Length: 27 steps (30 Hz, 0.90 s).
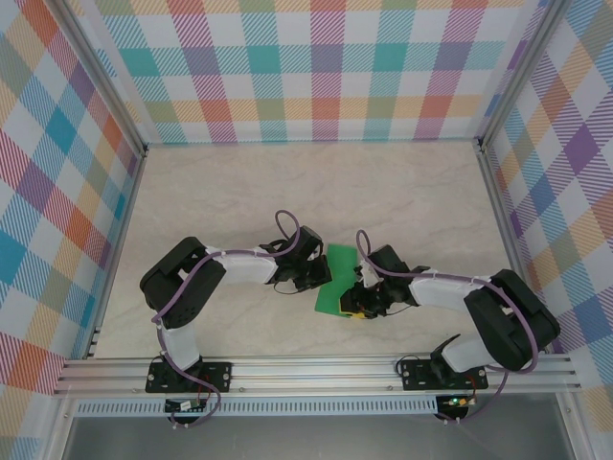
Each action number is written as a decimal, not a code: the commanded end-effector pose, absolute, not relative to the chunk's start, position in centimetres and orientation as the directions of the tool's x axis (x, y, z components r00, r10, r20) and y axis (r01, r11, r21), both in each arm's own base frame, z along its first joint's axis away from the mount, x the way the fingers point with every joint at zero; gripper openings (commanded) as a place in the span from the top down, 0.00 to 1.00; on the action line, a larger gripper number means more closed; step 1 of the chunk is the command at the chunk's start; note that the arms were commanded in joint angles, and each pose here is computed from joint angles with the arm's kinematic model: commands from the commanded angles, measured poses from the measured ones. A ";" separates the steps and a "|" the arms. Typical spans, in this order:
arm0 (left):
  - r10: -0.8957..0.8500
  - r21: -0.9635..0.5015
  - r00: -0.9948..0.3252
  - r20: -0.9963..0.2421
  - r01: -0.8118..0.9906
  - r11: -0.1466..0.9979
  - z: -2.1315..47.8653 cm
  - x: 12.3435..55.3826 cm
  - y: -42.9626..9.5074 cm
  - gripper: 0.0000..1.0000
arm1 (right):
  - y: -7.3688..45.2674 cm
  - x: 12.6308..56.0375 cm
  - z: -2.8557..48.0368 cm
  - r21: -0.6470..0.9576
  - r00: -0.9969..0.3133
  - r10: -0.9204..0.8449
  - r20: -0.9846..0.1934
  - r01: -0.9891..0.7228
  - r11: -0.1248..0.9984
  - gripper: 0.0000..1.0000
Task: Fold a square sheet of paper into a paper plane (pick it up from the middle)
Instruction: Fold the square sheet of paper in half at the center of the table.
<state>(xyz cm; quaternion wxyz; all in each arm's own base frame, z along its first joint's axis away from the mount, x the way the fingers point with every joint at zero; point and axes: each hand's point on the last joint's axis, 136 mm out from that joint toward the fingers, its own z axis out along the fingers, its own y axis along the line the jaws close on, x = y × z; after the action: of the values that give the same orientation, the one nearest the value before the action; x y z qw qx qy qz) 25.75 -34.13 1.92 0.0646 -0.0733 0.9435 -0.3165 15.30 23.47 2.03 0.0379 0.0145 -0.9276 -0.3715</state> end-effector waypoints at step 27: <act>-0.150 -0.437 -0.988 0.038 -0.152 0.886 -3.1 22.1 -31.1 1.00 | 22.3 21.3 3.1 0.643 -0.997 0.070 -0.016 0.043 0.764 0.69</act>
<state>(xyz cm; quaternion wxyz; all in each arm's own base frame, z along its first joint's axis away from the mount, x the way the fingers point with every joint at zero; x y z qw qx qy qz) 25.70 -34.14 1.85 0.0630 -0.0727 0.9439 -0.3160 20.93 22.27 2.06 -0.0074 -0.0328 -0.9429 -0.3314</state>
